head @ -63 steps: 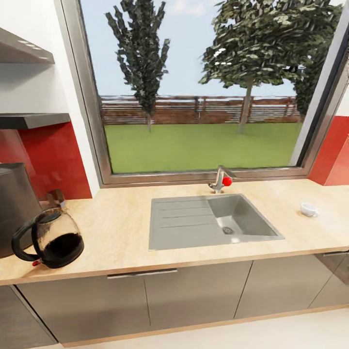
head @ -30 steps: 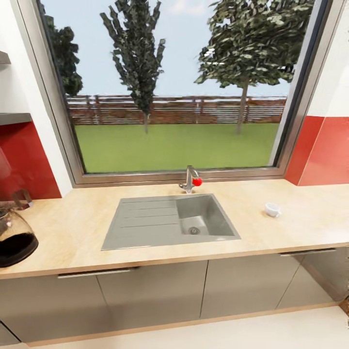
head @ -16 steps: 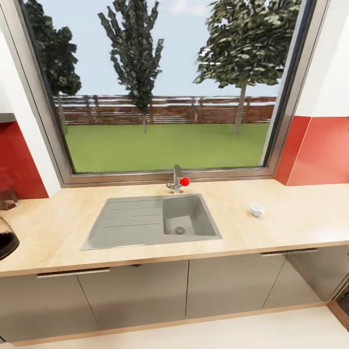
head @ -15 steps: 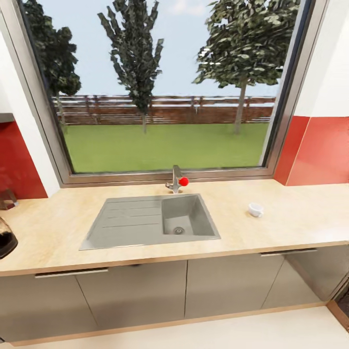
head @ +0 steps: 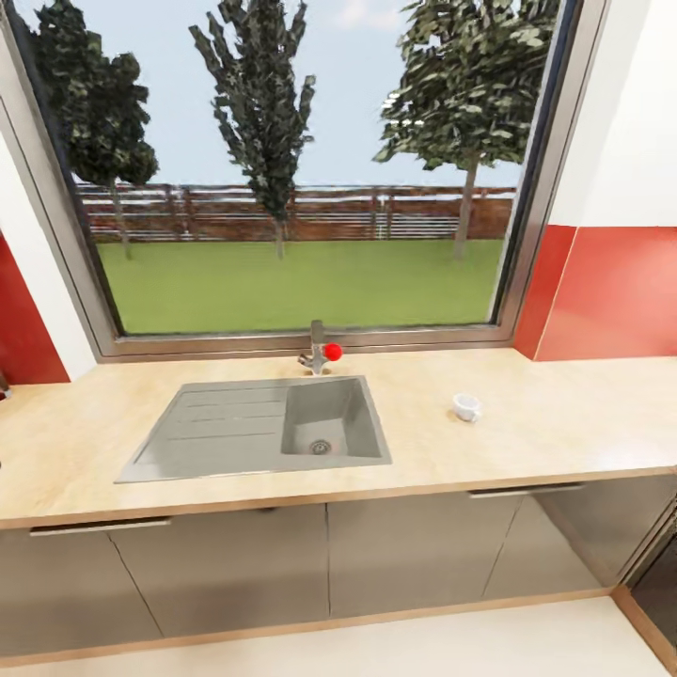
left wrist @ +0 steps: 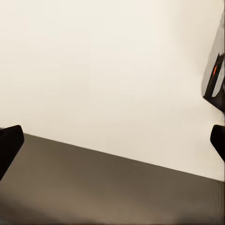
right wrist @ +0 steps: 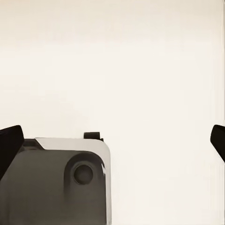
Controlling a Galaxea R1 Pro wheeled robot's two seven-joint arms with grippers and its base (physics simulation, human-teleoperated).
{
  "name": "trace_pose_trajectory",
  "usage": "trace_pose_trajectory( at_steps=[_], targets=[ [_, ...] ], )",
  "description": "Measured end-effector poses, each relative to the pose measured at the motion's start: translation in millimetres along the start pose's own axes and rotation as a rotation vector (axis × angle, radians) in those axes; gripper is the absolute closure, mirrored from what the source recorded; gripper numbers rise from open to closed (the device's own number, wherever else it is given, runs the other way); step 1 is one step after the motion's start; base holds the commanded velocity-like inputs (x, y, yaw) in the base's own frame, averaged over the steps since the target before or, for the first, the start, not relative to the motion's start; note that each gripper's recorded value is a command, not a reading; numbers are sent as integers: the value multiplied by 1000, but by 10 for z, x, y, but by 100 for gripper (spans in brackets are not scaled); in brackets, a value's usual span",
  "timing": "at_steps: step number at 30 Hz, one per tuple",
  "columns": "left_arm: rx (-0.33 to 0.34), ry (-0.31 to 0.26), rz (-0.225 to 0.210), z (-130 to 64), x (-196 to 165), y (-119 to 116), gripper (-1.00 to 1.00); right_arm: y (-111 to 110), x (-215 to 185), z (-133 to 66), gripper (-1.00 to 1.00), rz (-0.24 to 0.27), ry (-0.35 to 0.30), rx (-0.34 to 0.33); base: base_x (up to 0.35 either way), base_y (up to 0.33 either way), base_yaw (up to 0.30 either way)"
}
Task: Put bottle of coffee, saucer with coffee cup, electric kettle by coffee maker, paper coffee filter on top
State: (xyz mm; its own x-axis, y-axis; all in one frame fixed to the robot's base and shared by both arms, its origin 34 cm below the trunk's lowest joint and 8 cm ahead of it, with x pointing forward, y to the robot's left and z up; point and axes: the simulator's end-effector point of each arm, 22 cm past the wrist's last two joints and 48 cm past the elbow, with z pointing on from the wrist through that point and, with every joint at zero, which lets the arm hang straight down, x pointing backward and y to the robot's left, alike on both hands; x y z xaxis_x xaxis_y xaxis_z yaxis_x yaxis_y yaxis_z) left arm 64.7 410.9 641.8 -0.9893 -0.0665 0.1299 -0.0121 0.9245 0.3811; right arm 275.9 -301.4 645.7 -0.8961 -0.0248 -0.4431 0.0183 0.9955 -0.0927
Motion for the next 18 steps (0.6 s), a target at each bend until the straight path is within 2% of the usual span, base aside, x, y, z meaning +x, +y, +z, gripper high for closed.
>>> trace_pose_trajectory(
  at_steps=[9,18],
  targets=[
    [9,1,0,-15,4,-75,-100,-3,14,1,-100,2,4,1,-110,-307,208],
    [10,0,0,-17,-14,-82,-100,-17,16,2,-100,1,5,4,-220,-244,17]
  ],
)
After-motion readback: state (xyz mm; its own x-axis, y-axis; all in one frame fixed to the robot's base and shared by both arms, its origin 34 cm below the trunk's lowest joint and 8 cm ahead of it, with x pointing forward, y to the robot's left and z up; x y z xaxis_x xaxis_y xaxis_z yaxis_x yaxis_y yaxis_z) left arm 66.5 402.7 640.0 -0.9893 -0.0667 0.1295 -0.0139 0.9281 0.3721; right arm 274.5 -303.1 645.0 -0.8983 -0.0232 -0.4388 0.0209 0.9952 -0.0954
